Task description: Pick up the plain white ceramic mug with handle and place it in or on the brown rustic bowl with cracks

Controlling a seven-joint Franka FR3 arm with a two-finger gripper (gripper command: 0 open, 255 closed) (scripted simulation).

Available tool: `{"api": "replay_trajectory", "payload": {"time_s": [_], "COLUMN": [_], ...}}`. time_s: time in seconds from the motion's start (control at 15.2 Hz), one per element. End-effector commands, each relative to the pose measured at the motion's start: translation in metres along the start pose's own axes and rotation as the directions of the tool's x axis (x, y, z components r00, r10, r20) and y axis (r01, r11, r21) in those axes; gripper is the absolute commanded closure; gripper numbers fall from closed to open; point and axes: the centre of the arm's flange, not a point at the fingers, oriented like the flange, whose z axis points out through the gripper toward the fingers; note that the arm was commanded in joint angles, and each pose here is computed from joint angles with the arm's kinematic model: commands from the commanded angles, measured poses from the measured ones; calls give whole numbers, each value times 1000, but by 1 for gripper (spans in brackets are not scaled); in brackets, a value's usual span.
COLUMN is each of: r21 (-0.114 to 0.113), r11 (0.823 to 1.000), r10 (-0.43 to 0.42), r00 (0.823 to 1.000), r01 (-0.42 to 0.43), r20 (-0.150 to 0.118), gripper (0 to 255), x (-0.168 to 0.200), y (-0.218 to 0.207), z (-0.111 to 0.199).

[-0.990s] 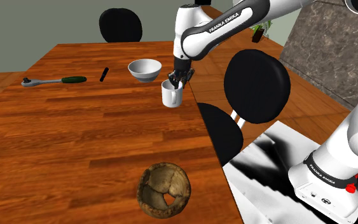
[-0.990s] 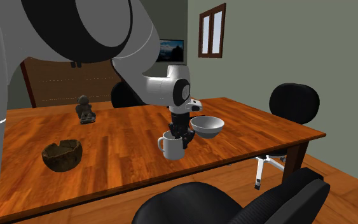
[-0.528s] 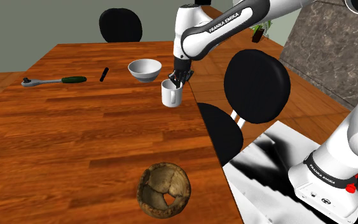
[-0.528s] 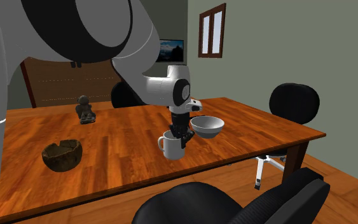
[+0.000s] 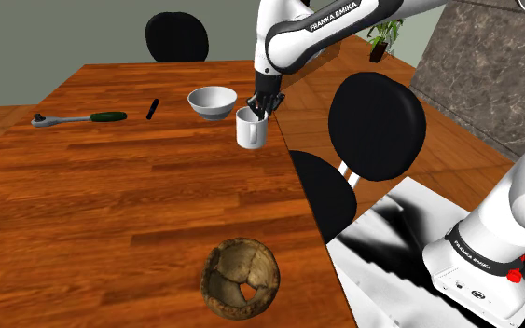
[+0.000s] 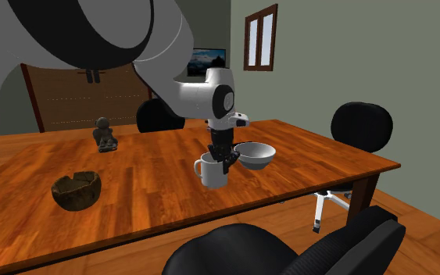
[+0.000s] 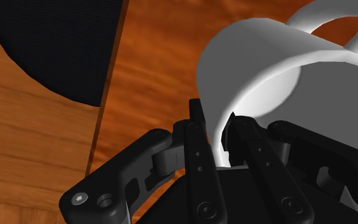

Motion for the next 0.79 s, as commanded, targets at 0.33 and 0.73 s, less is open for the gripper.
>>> {"api": "replay_trajectory", "payload": {"time_s": [0.33,0.73], "r21": [0,0], "r11": [1000,1000], "r10": [0,0], "r00": [1000,1000], "r01": [0,0], "r20": [0,0], "gripper": [255,255], "x": [2,6], "y": [-1,-2], "z": [-36,-68]}}
